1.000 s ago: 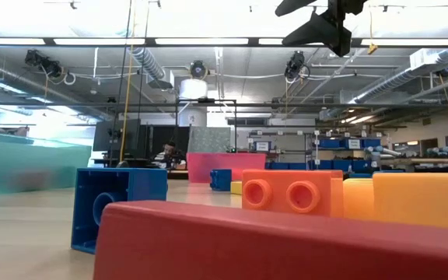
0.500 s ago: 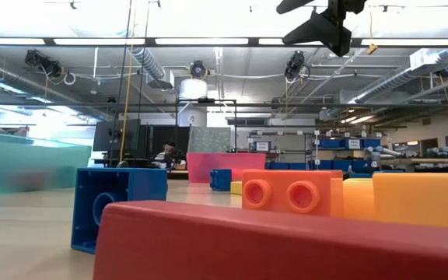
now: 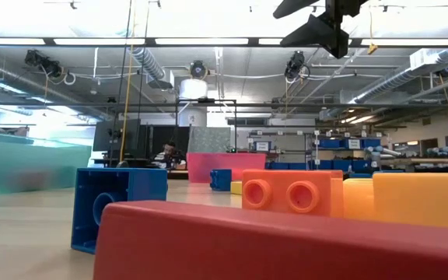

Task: Sort blocks by size
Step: Put the green rectangle block into the transparent bin, then put the teal rectangle block into the transparent bin

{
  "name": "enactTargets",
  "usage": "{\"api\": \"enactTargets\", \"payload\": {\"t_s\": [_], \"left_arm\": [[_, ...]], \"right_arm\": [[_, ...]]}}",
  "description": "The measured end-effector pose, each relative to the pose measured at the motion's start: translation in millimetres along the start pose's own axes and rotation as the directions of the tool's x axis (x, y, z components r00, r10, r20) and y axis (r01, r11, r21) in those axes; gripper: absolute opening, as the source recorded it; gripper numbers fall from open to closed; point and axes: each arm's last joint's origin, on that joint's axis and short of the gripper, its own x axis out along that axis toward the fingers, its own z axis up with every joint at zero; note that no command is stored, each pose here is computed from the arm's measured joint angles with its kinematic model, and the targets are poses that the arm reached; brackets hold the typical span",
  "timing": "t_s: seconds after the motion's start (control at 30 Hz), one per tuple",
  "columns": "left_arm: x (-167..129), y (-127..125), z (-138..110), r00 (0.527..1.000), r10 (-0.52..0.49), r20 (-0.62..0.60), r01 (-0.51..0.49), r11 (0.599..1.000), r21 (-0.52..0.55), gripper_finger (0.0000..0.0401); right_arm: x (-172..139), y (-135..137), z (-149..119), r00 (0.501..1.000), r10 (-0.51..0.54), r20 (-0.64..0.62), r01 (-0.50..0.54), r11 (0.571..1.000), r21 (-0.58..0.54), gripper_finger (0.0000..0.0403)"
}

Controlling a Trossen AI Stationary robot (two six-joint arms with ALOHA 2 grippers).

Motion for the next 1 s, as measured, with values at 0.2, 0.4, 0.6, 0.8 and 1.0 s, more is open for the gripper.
{"api": "enactTargets", "payload": {"t_s": [0.2, 0.4, 0.6, 0.8, 1.0], "left_arm": [[0.4, -0.4, -0.6, 1.000, -0.002, -0.001, 0.002, 1.000, 0.003, 0.0149], [0.0, -0.6, -0.9, 1.000, -0.006, -0.001, 0.006, 1.000, 0.027, 0.0172], [-23.1, 0.0, 0.7, 0.994, -0.086, 0.071, 0.082, 0.995, 0.049, 0.0178], [-60.3, 14.3, 7.5, 0.991, -0.085, 0.100, 0.081, 0.995, 0.050, 0.0178], [-103.6, 37.0, 34.4, 0.957, -0.079, 0.280, 0.075, 0.997, 0.022, 0.0177]], "right_arm": [[0.3, -1.0, 0.6, 1.000, -0.007, 0.004, 0.007, 1.000, 0.002, 0.0230], [1.0, -3.2, 2.2, 1.000, -0.017, 0.010, 0.017, 1.000, 0.007, 0.0230], [1.5, -4.9, 3.5, 1.000, -0.023, 0.013, 0.022, 1.000, 0.011, 0.0230], [1.5, -5.0, 3.6, 1.000, -0.023, 0.013, 0.023, 1.000, 0.012, 0.0230], [1.4, -7.3, -0.5, 0.999, -0.029, -0.043, 0.031, 0.999, 0.044, 0.0230]]}}
